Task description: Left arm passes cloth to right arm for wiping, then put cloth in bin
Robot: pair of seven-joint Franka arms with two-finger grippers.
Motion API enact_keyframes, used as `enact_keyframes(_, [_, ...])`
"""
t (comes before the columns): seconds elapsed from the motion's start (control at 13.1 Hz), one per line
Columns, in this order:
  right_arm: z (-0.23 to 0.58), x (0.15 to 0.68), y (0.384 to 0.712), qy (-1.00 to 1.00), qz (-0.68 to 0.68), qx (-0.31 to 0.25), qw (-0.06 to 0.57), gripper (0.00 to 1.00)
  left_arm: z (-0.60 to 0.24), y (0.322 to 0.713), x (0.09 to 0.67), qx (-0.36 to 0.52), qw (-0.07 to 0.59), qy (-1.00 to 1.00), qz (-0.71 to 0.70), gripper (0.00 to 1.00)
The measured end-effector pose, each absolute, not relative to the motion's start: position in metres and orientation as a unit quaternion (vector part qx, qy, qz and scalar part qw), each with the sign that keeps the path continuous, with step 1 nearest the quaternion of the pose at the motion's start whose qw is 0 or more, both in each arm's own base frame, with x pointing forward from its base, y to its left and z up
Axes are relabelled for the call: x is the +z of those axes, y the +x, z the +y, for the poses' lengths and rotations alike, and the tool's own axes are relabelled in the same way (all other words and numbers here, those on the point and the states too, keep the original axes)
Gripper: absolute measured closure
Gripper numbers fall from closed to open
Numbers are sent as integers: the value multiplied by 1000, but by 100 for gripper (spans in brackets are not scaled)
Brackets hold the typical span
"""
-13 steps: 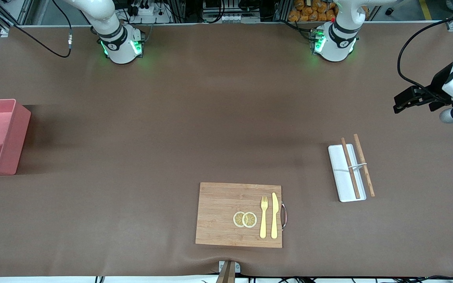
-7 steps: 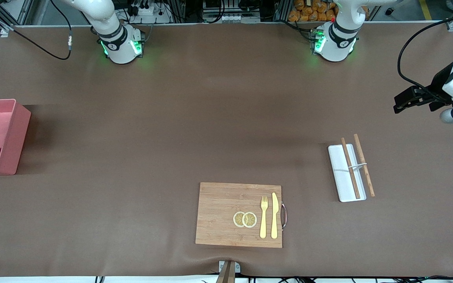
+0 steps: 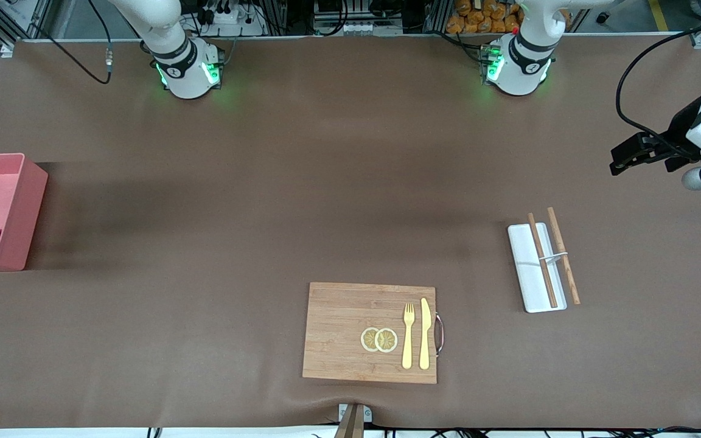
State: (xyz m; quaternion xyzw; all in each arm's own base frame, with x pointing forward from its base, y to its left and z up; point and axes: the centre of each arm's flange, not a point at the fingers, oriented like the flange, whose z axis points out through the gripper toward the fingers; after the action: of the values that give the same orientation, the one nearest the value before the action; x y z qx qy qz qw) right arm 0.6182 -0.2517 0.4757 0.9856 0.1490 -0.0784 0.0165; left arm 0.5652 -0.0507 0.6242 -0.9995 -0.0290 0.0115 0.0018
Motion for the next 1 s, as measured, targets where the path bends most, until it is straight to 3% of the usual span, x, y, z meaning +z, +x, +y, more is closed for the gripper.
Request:
enact_keyframes(0.54, [-59, 472, 652, 995, 14, -101, -13, 0, -50, 562, 628, 13, 2, -999, -30, 0])
enact_keyframes(0.77, [21, 497, 644, 995, -44, -89, -10, 0, -50, 561, 628, 15, 3, -999, -30, 0])
enact_keyframes(1.0, [52, 537, 616, 995, -79, -61, -27, 0, -50, 560, 628, 16, 3, -999, -29, 0])
